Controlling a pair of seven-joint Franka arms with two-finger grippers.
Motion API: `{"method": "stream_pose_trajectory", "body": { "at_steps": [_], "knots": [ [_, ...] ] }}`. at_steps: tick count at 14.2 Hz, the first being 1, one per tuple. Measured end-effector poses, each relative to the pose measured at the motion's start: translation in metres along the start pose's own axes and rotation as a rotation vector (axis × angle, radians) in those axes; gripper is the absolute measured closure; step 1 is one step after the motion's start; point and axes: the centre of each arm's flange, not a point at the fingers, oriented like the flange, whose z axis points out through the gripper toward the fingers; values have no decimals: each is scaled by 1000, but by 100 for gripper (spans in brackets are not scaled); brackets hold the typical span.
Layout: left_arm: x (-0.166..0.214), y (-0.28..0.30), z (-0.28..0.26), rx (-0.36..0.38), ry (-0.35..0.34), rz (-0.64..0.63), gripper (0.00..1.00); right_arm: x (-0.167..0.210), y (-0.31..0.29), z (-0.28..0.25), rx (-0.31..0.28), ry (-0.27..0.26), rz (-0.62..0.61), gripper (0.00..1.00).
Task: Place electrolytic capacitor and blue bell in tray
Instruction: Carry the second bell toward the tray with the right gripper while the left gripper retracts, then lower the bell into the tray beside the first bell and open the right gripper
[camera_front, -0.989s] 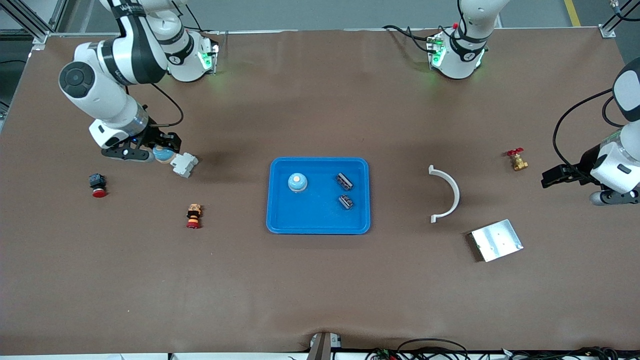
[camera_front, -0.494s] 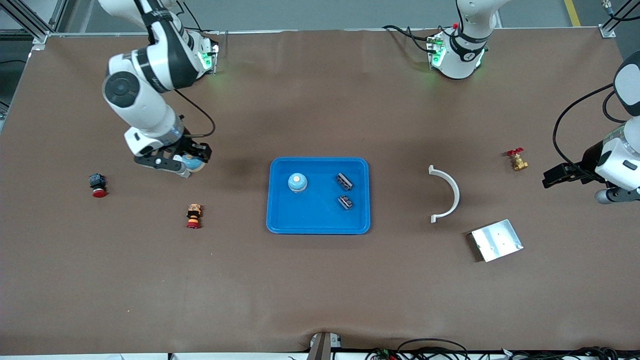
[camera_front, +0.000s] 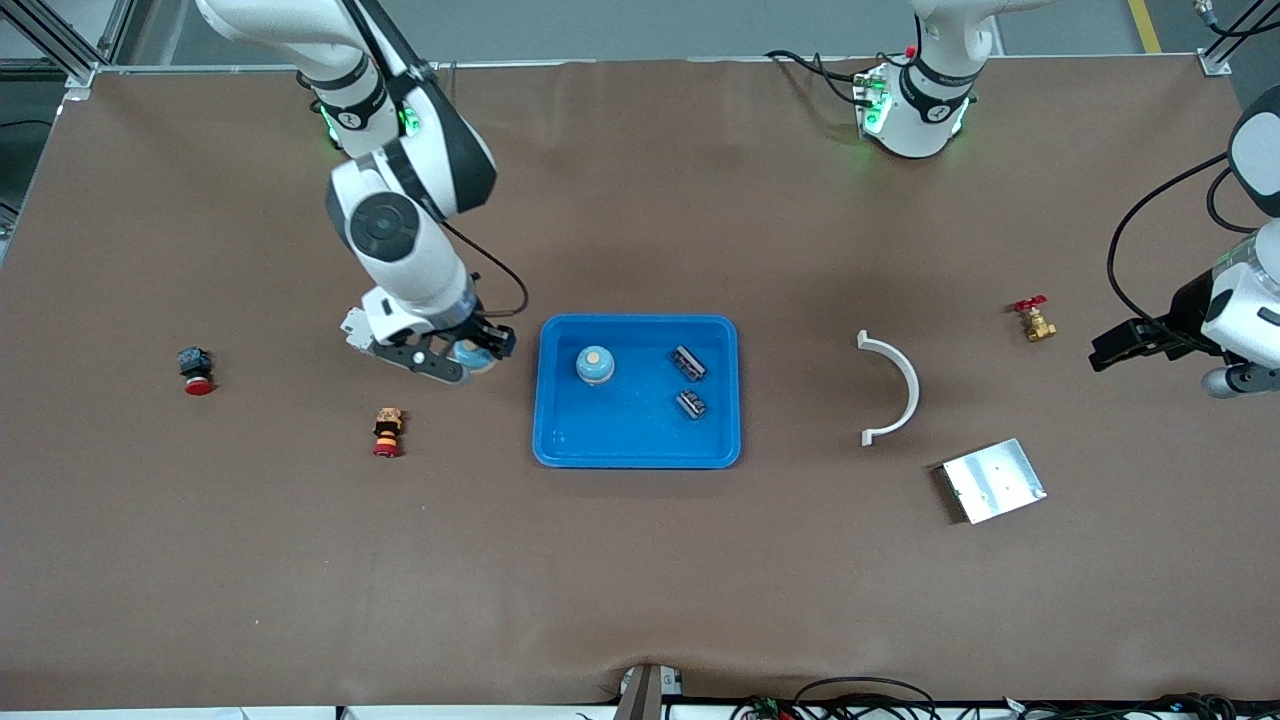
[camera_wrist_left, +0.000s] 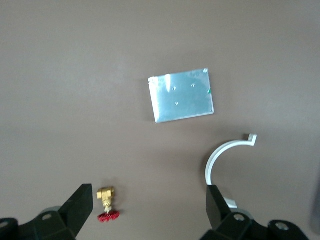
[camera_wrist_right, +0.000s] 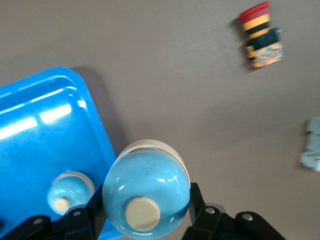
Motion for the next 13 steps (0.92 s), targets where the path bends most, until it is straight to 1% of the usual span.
{"method": "stream_pose_trajectory", "body": {
  "at_steps": [1,3,5,8,13],
  "knots": [
    [-5,2,2,-5,29,-10,0,3,-14,7,2,2,21,32],
    [-17,11,9,-9,48,-30,0,11,-39,21,6,5,60,32],
    [-22,18,12,-11,47,-37,0,13,-61,40,3,3,93,32],
    [-24,12,14,-9,41,-47,0,13,-82,71,-11,-7,127,32],
    [-28,11,21,-21,6,-99,0,6,-110,103,-18,-9,183,32]
  ]
}}
